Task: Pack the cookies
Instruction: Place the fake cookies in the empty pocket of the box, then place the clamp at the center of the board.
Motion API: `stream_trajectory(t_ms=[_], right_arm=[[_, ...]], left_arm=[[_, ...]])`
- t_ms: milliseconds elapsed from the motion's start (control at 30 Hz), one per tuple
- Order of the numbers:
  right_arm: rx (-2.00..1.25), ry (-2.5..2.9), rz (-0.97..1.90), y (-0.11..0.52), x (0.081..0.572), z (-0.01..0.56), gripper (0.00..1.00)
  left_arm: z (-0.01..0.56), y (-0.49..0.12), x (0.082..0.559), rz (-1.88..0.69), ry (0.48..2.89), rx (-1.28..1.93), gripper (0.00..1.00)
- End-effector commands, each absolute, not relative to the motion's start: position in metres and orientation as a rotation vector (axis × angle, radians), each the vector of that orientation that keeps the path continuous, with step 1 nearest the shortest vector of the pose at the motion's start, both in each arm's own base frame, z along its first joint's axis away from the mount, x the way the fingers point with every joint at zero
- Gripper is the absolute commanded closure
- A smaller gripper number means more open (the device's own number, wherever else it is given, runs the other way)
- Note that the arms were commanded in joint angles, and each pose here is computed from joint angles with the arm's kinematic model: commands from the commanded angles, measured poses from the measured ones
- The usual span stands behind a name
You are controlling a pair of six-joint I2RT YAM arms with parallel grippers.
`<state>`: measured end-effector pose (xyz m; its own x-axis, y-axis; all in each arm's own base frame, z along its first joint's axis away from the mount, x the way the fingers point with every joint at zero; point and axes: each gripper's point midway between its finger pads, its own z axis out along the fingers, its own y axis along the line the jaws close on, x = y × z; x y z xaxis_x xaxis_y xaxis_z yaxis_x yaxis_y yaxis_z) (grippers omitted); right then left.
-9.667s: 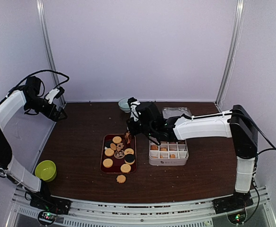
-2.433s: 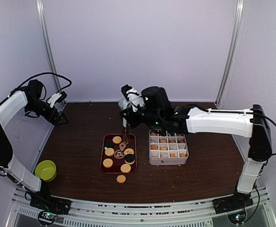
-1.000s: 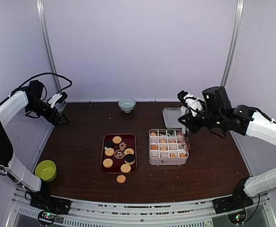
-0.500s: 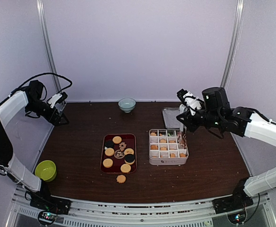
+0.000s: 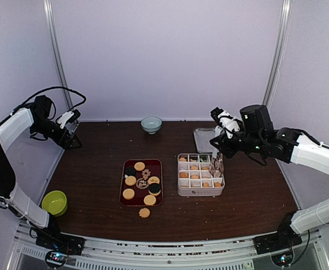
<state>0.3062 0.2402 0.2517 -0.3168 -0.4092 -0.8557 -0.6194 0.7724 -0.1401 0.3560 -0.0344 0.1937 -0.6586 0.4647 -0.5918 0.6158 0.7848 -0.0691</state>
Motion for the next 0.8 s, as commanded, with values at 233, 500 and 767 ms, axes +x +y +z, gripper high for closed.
stream_trajectory(t_ms=[233,500,767], right_arm=[[-0.653,1.741,0.397,0.250,0.302,0.341,0.73],[-0.632,1.750,0.762,0.338,0.295,0.359,0.73],[-0.532,1.965,1.118,0.419,0.315,0.325,0.64]], left_arm=[[0.199,-0.035,0.355,-0.359,2.396,0.810,0.05],[0.200,-0.034,0.355,-0.345,2.401,0.804,0.02],[0.196,-0.032,0.350,-0.316,2.405,0.828,0.02]])
